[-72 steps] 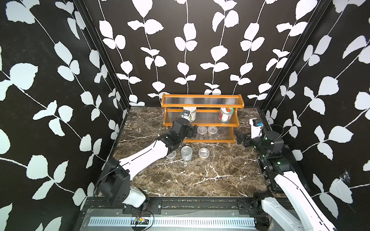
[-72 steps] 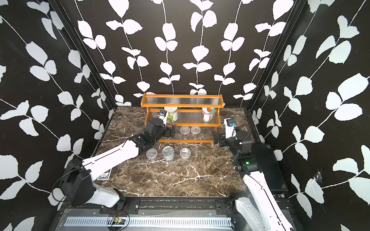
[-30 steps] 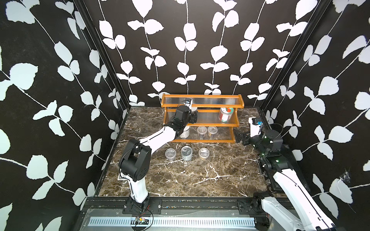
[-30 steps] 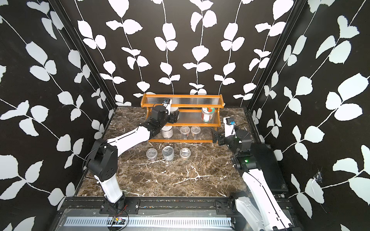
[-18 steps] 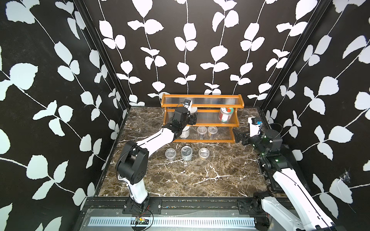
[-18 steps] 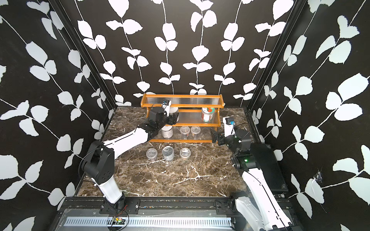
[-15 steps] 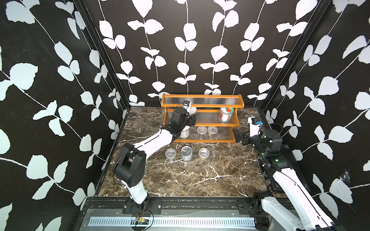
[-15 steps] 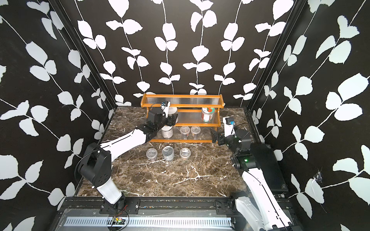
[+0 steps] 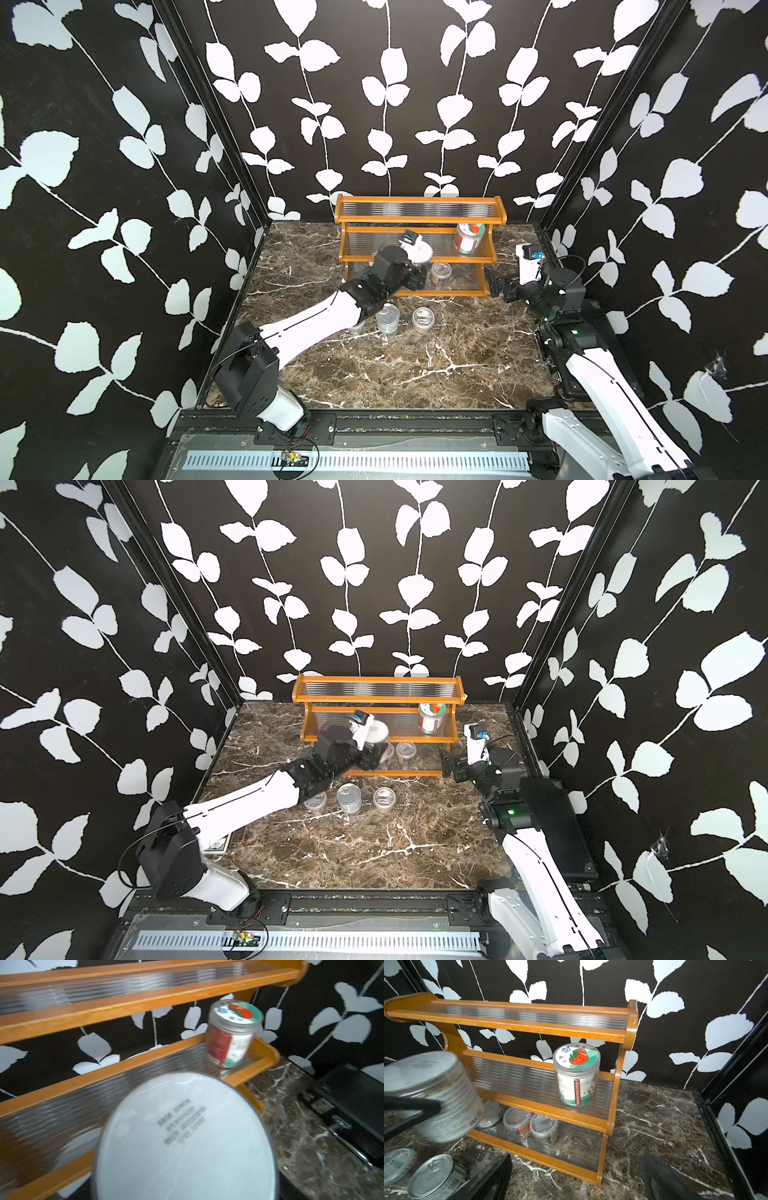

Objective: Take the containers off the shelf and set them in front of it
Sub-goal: 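Pick up a container from the shelf, then place the container at the center of the board.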

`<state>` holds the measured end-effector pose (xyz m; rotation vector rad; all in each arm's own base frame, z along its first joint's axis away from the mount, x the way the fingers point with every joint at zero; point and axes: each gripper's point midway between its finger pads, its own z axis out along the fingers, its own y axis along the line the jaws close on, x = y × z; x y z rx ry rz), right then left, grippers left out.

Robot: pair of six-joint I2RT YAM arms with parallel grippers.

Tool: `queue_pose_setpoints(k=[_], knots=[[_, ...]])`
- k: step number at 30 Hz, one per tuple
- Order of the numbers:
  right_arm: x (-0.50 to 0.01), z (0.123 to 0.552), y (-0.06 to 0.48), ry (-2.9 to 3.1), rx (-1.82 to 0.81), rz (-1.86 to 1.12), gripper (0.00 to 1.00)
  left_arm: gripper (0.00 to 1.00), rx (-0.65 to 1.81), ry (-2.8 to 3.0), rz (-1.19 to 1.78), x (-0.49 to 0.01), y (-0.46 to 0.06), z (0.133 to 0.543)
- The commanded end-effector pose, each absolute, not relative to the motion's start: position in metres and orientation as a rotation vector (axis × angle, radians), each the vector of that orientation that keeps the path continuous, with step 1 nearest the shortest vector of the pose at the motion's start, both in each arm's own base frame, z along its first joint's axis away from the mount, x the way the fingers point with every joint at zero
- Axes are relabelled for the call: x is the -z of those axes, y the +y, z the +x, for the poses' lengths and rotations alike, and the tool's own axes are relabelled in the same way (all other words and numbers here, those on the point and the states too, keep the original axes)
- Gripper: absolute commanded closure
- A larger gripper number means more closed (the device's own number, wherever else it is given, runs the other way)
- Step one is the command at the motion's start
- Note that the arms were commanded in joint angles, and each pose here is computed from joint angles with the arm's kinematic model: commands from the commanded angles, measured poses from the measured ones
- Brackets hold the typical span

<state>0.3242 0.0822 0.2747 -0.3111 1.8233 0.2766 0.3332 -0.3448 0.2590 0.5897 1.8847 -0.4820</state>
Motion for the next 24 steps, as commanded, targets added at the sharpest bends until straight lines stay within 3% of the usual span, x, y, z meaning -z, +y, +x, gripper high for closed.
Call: queue_pose_setpoints(k=[1,11,24], knots=[[-0.291,0.321,0.073,1.791,-0.242,-0.292,0.00,0.33,0.526,1.866,0.557,-0.273,-0.355,0.310],[-0.277,0.309,0.052,1.871,-0.199,-0.179,0.00,0.33,0.557,1.898,0.695,-0.231,-0.435,0.254],[-0.265,0.305,0.027,1.909,-0.107,-0.076,0.00,0.33,0.598,1.955,0.713,-0.167,-0.500,0.266]])
